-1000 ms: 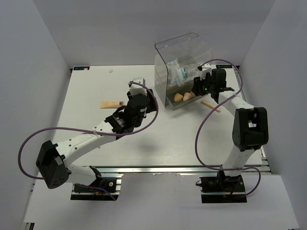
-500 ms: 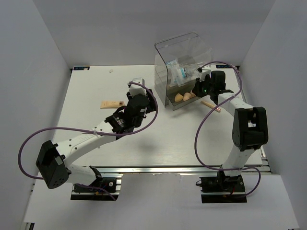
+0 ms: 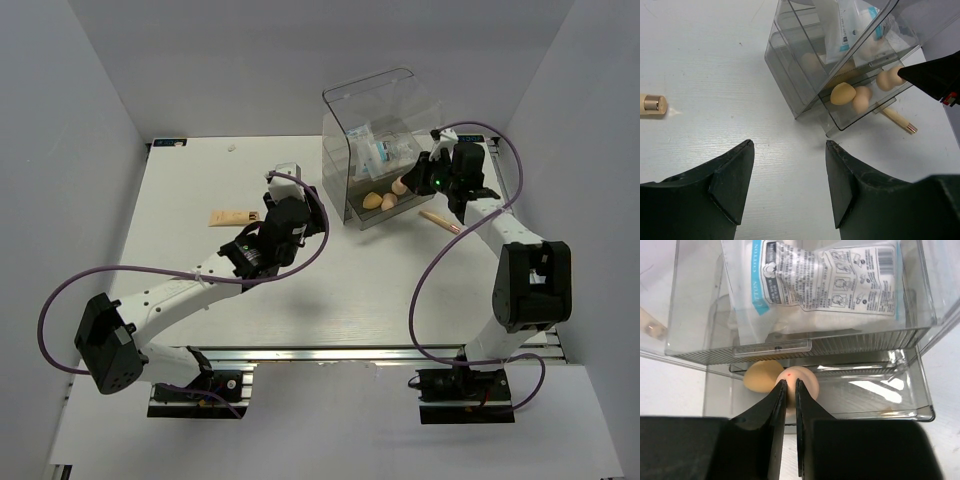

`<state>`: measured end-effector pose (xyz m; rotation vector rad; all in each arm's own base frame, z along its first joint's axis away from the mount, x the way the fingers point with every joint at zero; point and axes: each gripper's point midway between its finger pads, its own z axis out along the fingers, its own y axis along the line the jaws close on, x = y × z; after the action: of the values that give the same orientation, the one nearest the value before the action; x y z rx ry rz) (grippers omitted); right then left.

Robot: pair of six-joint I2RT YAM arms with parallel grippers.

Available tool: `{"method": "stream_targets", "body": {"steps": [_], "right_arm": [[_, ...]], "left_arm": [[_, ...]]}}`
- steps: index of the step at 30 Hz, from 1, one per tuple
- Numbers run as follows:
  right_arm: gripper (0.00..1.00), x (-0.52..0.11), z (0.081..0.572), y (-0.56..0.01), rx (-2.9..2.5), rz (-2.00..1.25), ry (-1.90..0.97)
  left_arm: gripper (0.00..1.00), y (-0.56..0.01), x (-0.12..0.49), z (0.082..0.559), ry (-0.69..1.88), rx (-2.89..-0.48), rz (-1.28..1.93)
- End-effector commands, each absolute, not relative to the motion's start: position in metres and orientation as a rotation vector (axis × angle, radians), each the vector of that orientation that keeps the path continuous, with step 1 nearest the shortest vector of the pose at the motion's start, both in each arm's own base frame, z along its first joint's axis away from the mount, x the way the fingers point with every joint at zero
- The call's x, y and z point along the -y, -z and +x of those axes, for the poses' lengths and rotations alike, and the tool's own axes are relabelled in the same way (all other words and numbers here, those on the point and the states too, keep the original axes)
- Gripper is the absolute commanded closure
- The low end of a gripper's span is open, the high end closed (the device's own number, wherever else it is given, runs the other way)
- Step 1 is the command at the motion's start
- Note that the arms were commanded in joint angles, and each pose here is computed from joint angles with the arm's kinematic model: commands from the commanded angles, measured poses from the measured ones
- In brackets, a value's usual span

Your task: Organize the makeup

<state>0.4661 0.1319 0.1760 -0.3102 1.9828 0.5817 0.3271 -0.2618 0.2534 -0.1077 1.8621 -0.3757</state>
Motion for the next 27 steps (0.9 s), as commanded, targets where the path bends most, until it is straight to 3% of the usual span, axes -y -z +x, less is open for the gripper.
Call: {"method": "stream_targets", "body": {"steps": [1, 10, 18, 20, 21, 22, 23, 25, 27], "right_arm": [[0.85, -0.135, 0.465, -0.200, -1.944, -0.212, -0.704], [0.78, -0.137, 0.455, -0.186, -2.017, -0.004, -0.936], [0.78, -0.110, 0.466, -0.182, -2.017, 0.108, -0.935], [0.71, -0.109, 0.468, -0.179, -2.023, 0.113, -0.937], [0.61, -0.109, 0.471, -0.176, -2.031, 0.108, -0.937], [0.42, -0.109, 0.472, -0.175, -2.036, 0.097, -0.927], [0.36, -0.108, 0.472, -0.173, -2.043, 0.087, -0.915], [0.30, -0.105, 0.474, -0.179, -2.027, 0.057, -0.881], [0.30, -0.100, 0.475, -0.183, -2.017, 0.046, -0.841]], "left_arm": [[0.32, -0.264, 0.254, 0.321, 0.395, -1.839, -0.133], [0.32, -0.264, 0.252, 0.319, 0.398, -1.838, -0.143], [0.31, -0.262, 0.254, 0.320, 0.400, -1.844, -0.137], [0.31, -0.262, 0.255, 0.320, 0.402, -1.845, -0.134], [0.32, -0.260, 0.256, 0.321, 0.399, -1.849, -0.130], [0.32, -0.262, 0.257, 0.321, 0.399, -1.848, -0.126], [0.32, -0.262, 0.257, 0.321, 0.398, -1.850, -0.126], [0.31, -0.261, 0.258, 0.322, 0.391, -1.852, -0.122], [0.32, -0.262, 0.258, 0.322, 0.394, -1.850, -0.125]]}}
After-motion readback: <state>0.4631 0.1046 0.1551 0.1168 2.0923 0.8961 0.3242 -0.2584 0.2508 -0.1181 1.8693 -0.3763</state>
